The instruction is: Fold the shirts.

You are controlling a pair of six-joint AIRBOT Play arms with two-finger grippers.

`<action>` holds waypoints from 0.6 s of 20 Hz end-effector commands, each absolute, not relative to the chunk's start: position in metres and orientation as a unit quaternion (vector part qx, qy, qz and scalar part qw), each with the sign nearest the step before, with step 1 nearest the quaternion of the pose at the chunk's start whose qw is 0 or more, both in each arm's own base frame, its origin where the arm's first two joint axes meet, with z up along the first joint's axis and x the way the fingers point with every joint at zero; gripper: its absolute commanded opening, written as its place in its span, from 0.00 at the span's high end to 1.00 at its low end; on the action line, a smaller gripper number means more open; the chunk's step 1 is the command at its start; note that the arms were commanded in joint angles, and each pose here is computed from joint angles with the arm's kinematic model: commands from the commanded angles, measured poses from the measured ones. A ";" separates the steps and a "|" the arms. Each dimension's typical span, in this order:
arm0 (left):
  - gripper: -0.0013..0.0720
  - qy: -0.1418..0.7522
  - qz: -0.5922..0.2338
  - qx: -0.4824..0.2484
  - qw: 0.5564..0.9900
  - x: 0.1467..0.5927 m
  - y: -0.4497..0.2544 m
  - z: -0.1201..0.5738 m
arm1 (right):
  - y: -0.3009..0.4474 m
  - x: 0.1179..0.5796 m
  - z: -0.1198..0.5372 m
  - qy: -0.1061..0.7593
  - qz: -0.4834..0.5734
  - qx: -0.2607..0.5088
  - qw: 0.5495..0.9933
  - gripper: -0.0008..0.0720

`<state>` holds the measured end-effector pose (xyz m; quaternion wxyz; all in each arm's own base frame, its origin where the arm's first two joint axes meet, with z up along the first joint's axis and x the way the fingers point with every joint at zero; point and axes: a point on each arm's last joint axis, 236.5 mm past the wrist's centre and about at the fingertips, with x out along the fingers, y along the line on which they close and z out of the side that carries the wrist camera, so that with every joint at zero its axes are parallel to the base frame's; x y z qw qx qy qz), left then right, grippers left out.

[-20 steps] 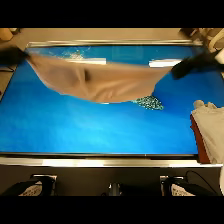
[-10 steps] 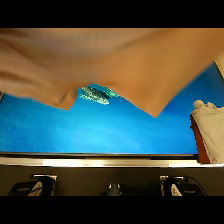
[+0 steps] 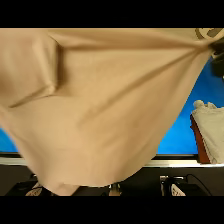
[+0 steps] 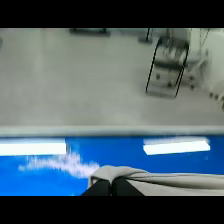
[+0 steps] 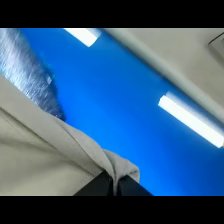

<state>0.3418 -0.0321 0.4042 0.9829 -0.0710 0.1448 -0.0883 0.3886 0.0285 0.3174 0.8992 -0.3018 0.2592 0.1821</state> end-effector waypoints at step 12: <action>0.94 0.458 -0.079 -0.158 0.871 0.520 -0.045 -0.017 | 0.017 0.578 0.012 0.412 0.173 -0.151 0.882 0.97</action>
